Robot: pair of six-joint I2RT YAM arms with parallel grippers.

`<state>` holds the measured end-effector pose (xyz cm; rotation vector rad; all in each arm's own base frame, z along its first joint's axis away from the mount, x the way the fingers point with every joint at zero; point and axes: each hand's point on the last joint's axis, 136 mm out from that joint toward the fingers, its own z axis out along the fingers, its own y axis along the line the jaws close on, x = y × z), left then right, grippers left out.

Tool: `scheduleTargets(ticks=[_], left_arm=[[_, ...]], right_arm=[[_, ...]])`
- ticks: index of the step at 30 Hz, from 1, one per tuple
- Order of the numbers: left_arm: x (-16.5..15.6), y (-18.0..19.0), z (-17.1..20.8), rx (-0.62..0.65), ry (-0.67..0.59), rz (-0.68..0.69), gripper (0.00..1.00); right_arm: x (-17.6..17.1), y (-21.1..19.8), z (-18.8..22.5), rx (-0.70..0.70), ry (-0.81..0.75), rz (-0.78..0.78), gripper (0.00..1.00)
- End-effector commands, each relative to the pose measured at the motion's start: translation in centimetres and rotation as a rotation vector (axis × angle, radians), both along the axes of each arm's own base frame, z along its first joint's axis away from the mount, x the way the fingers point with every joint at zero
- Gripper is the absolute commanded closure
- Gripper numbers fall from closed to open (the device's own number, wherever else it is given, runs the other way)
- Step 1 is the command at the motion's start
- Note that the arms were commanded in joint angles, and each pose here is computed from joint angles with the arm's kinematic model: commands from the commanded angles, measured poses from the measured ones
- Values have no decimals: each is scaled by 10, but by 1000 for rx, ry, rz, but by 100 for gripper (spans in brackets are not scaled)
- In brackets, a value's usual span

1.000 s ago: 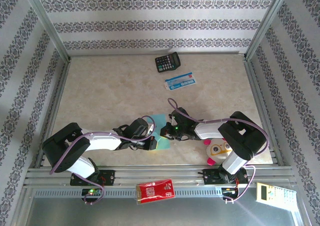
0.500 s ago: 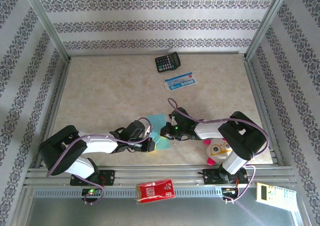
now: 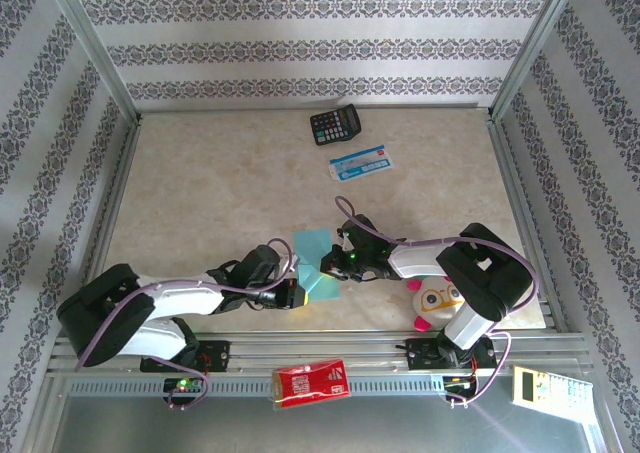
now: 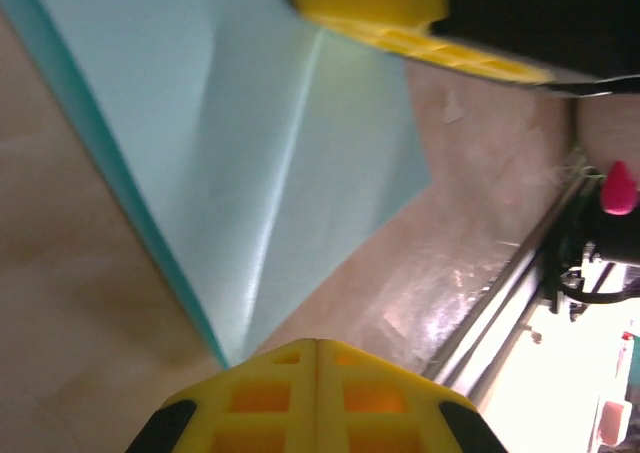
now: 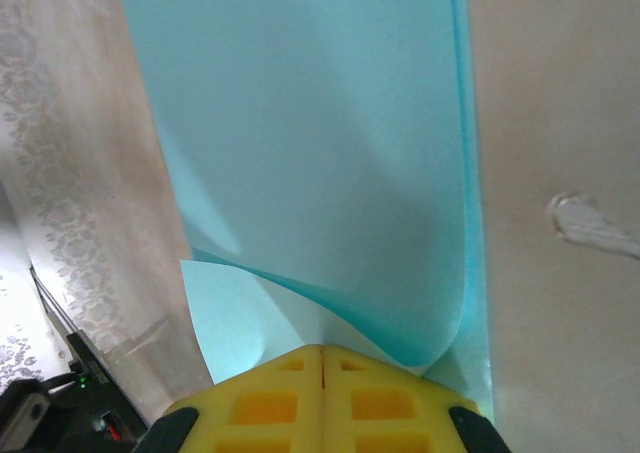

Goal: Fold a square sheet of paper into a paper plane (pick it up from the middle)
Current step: Fold the triangle a second time at the center of the table.

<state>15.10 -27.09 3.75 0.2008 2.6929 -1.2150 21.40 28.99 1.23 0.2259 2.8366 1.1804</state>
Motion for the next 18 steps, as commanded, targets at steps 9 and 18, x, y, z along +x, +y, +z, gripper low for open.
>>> scheduleTargets(ticks=[9,18], left_arm=[[34,-14,12,34,-41,-2,100],[29,-6,-23,112,26,-14,100]], right_arm=[[-22,-36,-44,-205,94,-26,100],[-22,-36,-44,-207,96,-27,100]])
